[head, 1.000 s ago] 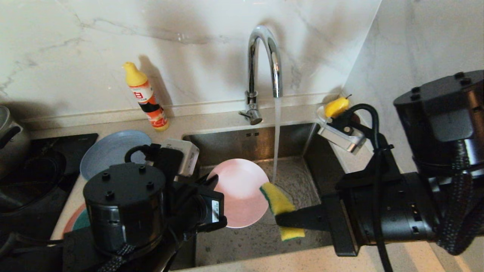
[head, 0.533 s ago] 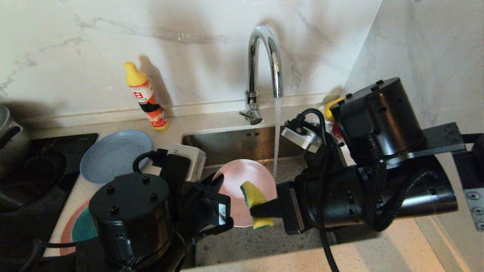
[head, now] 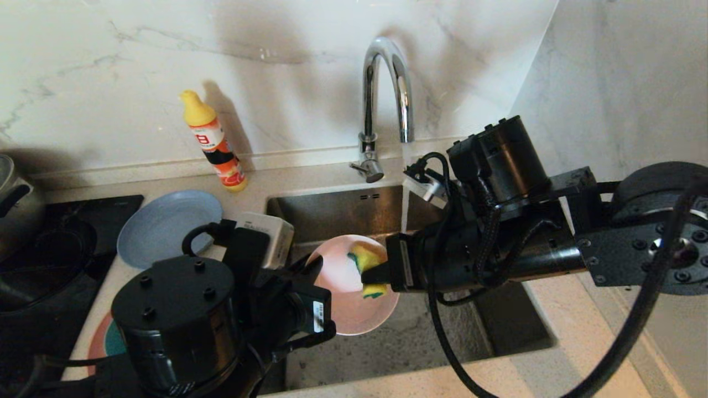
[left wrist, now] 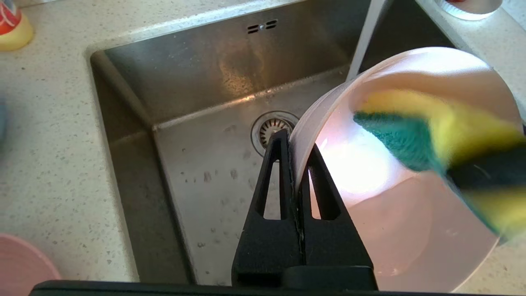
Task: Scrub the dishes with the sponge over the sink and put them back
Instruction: Wipe the bowl
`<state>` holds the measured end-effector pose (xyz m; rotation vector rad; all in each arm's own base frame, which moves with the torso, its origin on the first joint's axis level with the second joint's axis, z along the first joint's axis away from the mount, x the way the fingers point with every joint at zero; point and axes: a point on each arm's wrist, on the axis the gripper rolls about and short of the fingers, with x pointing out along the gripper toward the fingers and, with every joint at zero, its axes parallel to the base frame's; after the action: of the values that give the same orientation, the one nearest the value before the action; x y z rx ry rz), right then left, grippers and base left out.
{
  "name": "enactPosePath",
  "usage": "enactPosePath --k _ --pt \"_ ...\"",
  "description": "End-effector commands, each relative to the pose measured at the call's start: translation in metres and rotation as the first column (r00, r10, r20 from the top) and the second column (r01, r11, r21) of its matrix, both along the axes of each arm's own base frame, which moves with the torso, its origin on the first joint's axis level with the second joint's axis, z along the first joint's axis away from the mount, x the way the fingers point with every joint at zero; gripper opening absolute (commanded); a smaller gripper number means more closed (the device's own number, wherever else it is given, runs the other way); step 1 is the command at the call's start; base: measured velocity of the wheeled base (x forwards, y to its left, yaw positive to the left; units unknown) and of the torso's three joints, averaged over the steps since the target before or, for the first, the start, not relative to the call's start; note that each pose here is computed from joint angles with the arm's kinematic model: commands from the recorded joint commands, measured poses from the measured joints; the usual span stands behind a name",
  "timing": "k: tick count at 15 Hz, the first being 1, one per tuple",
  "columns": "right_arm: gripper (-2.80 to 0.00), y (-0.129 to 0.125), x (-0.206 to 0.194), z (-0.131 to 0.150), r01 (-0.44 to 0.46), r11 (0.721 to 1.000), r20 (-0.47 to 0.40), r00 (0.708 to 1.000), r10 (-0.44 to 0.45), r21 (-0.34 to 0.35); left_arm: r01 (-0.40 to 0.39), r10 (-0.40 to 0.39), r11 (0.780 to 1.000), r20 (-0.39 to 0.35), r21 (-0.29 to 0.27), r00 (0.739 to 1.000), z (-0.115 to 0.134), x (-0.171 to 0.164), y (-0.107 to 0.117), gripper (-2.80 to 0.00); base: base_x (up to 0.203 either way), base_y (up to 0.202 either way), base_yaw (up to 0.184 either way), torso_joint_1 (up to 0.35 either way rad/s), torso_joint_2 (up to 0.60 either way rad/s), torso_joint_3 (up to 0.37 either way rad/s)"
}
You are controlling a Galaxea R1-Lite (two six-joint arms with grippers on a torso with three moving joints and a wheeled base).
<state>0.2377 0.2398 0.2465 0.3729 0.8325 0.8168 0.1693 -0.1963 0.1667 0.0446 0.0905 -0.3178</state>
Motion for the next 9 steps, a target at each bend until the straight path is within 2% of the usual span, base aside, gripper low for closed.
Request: enactPosePath --k 1,4,9 --pt "-2.8 0.0 0.008 -0.004 0.015 1.0 -0.011 1.0 -0.015 -0.006 0.004 -0.004 1.0 0.009 -0.013 1.0 0.003 -0.002 0.0 -2.8 0.0 0.0 0.0 0.0 0.0 0.0" --pt "-2.8 0.003 0.013 -0.003 0.02 1.0 -0.009 1.0 -0.02 0.0 0.025 -0.025 1.0 0.004 -0.006 1.0 0.001 -0.008 -0.002 -2.8 0.0 0.0 0.0 0.0 0.0 0.0" --pt "-2.8 0.009 -0.004 0.009 -0.024 0.999 0.016 1.0 0.024 0.026 0.027 -0.027 1.0 0.002 -0.004 1.0 0.0 -0.008 -0.003 -2.8 0.0 0.0 0.0 0.0 0.0 0.0"
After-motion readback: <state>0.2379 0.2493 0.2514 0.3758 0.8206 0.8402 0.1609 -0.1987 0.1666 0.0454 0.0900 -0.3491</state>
